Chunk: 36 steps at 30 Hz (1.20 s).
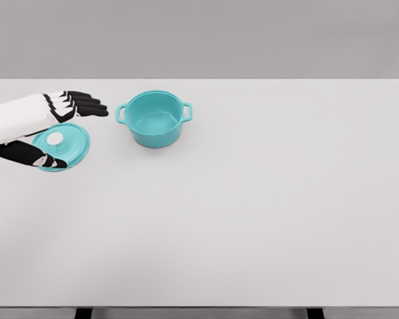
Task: Cover the pot with left arm
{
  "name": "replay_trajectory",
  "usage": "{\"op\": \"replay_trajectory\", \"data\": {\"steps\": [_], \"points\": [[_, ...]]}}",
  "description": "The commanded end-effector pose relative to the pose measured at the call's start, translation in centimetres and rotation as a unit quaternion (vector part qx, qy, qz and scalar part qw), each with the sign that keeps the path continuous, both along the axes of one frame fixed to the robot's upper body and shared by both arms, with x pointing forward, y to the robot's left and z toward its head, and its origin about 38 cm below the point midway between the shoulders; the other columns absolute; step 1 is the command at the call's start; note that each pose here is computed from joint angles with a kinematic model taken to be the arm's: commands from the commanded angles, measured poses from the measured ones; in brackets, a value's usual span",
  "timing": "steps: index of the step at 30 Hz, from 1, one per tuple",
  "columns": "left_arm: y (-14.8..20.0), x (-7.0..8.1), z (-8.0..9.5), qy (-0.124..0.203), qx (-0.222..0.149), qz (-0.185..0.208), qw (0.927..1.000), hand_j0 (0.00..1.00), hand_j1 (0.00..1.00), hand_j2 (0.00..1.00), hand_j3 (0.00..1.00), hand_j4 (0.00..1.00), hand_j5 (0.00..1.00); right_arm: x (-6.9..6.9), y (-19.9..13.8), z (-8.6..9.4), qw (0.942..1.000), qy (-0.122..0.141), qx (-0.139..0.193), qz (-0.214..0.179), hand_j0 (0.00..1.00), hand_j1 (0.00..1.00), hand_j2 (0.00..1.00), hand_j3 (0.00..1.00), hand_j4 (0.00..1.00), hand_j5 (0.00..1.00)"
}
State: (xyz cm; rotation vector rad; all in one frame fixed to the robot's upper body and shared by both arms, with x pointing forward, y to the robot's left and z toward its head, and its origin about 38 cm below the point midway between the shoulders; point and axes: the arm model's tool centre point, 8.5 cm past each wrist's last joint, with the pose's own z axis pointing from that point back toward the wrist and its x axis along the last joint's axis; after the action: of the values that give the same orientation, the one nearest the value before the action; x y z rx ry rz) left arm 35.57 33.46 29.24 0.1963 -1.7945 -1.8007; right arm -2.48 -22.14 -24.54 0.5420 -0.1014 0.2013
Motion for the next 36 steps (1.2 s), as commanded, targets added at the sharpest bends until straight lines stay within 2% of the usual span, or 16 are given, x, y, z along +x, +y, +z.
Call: {"op": "replay_trajectory", "data": {"steps": [1,6,9,11,12,14,15,18,21,22,24,25,27,29,34,36], "points": [[-0.1,0.0,0.0,0.001,-0.002,-0.002,1.0,1.0,1.0,1.0,1.0,1.0,1.0,0.0,0.0,0.0,1.0,0.0,0.0,0.003,1.0,1.0,1.0,1.0,1.0,1.0],[-0.3,0.0,-0.6,0.007,-0.004,-0.003,1.0,1.0,1.0,1.0,1.0,1.0,1.0,0.0,0.0,0.0,1.0,0.0,0.0,0.002,1.0,1.0,1.0,1.0,1.0,1.0],[-0.6,-0.2,-2.4,0.032,-0.006,-0.005,0.9995,1.0,1.0,1.0,1.0,1.0,1.0,0.0,0.0,0.0,1.0,-0.001,0.0,0.0,1.0,1.0,1.0,1.0,1.0,1.0],[-0.2,0.0,-2.7,0.037,-0.007,0.001,0.9993,1.0,1.0,1.0,1.0,1.0,1.0,0.0,0.0,0.0,1.0,-0.001,0.0,0.001,1.0,1.0,1.0,1.0,1.0,1.0],[-0.2,0.2,-3.3,0.041,-0.017,0.006,0.999,1.0,1.0,1.0,1.0,1.0,1.0,0.0,0.0,0.0,1.0,0.0,0.0,0.0,1.0,1.0,1.0,1.0,1.0,1.0],[-1.2,0.1,-4.8,0.053,-0.069,0.007,0.9962,1.0,1.0,1.0,1.0,1.0,1.0,0.0,0.0,0.0,1.0,0.0,0.0,0.0,1.0,1.0,1.0,1.0,1.0,1.0],[-0.9,0.2,-4.2,0.048,-0.098,0.014,0.9939,1.0,1.0,1.0,1.0,1.0,1.0,0.0,0.0,0.0,1.0,0.0,0.0,0.0,1.0,1.0,1.0,1.0,1.0,1.0],[0.3,0.2,-3.7,0.053,-0.125,0.03,0.9903,1.0,1.0,1.0,1.0,1.0,1.0,0.0,0.0,0.0,1.0,0.0,0.0,0.0,1.0,1.0,1.0,1.0,1.0,1.0],[6.3,2.0,-4.2,0.065,-0.097,0.118,0.9862,1.0,1.0,1.0,1.0,1.0,1.0,0.0,0.0,0.0,1.0,-0.001,0.0,0.0,1.0,1.0,1.0,1.0,1.0,1.0],[7.1,2.3,-4.4,0.071,-0.097,0.135,0.9835,1.0,1.0,1.0,1.0,1.0,1.0,0.0,0.0,0.0,1.0,-0.001,0.0,0.0,1.0,1.0,1.0,1.0,1.0,1.0],[9.6,3.1,-5.7,0.097,-0.103,0.187,0.9721,1.0,1.0,1.0,1.0,1.0,1.0,0.0,0.0,0.0,1.0,0.0,0.0,0.0,1.0,1.0,1.0,1.0,1.0,1.0],[9.4,3.6,-6.6,0.122,-0.096,0.207,0.9658,1.0,1.0,1.0,1.0,1.0,1.0,0.0,0.0,0.0,1.0,-0.001,0.0,0.0,1.0,1.0,1.0,1.0,1.0,1.0],[8.8,4.1,-7.5,0.147,-0.085,0.216,0.9614,0.99,0.99,0.99,0.99,0.99,0.99,0.0,0.0,0.0,1.0,0.0,0.0,0.0,1.0,1.0,1.0,1.0,1.0,1.0],[8.2,4.6,-8.1,0.164,-0.076,0.219,0.9589,0.86,0.86,0.86,0.86,0.86,0.86,0.0,0.0,0.0,1.0,0.0,0.0,0.0,1.0,1.0,1.0,1.0,1.0,1.0],[7.4,5.7,-10.4,0.193,-0.068,0.224,0.9529,0.83,0.83,0.83,0.83,0.83,0.83,0.0,0.0,0.0,1.0,-0.001,0.0,0.0,1.0,1.0,1.0,1.0,1.0,1.0],[8.0,6.0,-11.2,0.201,-0.073,0.237,0.9477,0.84,0.84,0.84,0.84,0.84,0.84,0.0,0.0,0.0,1.0,0.0,0.0,0.0,1.0,1.0,1.0,1.0,1.0,1.0]]}}
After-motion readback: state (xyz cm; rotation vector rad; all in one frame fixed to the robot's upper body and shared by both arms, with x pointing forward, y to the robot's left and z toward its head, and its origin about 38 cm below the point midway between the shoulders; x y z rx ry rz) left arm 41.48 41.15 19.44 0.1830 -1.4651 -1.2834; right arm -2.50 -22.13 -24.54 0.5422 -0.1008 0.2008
